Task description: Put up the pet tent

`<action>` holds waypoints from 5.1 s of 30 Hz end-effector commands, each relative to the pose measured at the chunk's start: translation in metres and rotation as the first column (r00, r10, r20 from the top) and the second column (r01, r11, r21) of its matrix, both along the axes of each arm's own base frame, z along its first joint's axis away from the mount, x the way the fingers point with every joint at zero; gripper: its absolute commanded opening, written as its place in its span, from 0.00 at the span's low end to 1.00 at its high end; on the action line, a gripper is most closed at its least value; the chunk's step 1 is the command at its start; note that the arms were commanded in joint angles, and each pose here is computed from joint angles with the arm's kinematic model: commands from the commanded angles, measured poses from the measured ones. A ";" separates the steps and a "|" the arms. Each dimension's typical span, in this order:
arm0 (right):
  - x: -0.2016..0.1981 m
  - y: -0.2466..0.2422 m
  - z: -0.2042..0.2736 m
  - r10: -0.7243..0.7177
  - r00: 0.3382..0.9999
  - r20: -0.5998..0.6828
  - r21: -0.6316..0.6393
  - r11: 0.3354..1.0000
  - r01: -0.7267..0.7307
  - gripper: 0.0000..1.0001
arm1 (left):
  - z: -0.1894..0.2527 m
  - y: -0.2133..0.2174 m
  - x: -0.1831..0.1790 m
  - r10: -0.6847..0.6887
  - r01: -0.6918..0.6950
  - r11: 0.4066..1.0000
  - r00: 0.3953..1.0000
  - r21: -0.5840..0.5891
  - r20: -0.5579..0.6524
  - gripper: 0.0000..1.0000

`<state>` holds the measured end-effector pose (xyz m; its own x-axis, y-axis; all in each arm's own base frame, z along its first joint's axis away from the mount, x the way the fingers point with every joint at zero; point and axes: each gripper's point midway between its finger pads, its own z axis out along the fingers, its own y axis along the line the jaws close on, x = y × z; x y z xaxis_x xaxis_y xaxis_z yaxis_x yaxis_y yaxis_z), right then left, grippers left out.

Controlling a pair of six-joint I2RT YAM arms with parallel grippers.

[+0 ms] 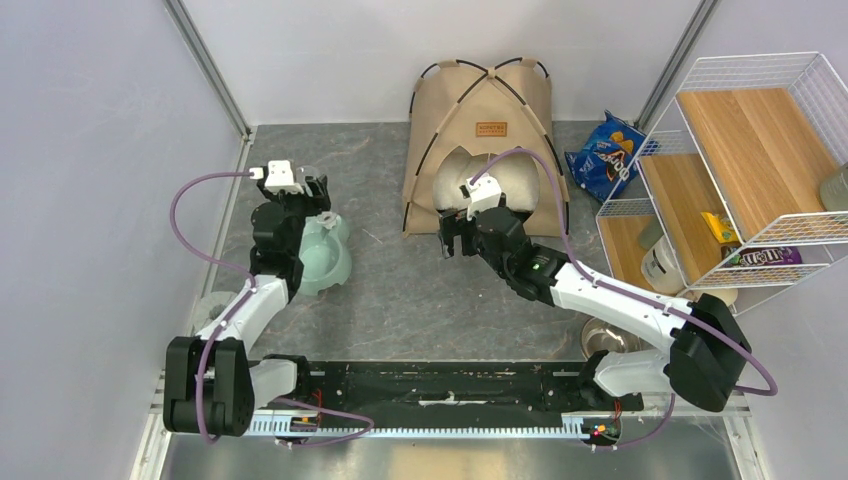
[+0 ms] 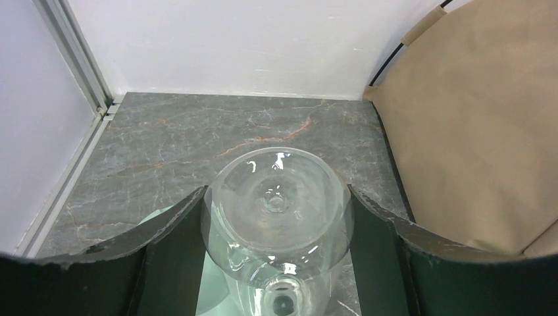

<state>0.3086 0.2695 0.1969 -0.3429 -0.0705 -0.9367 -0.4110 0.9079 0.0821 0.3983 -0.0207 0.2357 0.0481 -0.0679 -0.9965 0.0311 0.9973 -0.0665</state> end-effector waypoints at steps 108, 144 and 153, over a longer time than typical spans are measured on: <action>-0.156 -0.268 -0.133 -0.890 0.085 -0.448 -0.518 0.336 0.787 0.75 | 0.126 -0.026 -0.073 0.000 -0.007 0.972 1.000 -0.236 -0.030 0.87; -0.040 -0.166 -0.062 -0.490 0.238 -0.839 -0.031 0.479 0.877 0.00 | 0.161 -0.140 -0.113 -0.631 0.615 0.754 0.776 -0.232 0.009 0.84; -0.017 -0.127 -0.023 -0.265 0.274 -0.924 0.171 0.354 0.919 0.00 | 0.127 -0.241 -0.137 -0.812 0.788 0.581 0.580 -0.206 -0.072 0.83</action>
<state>0.2685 0.1192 0.1360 -0.5045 0.8535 -0.1302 0.7567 0.5098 0.4093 0.2712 -0.2245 0.3711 -0.2262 -0.1788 -0.9575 0.7235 0.6273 -0.2881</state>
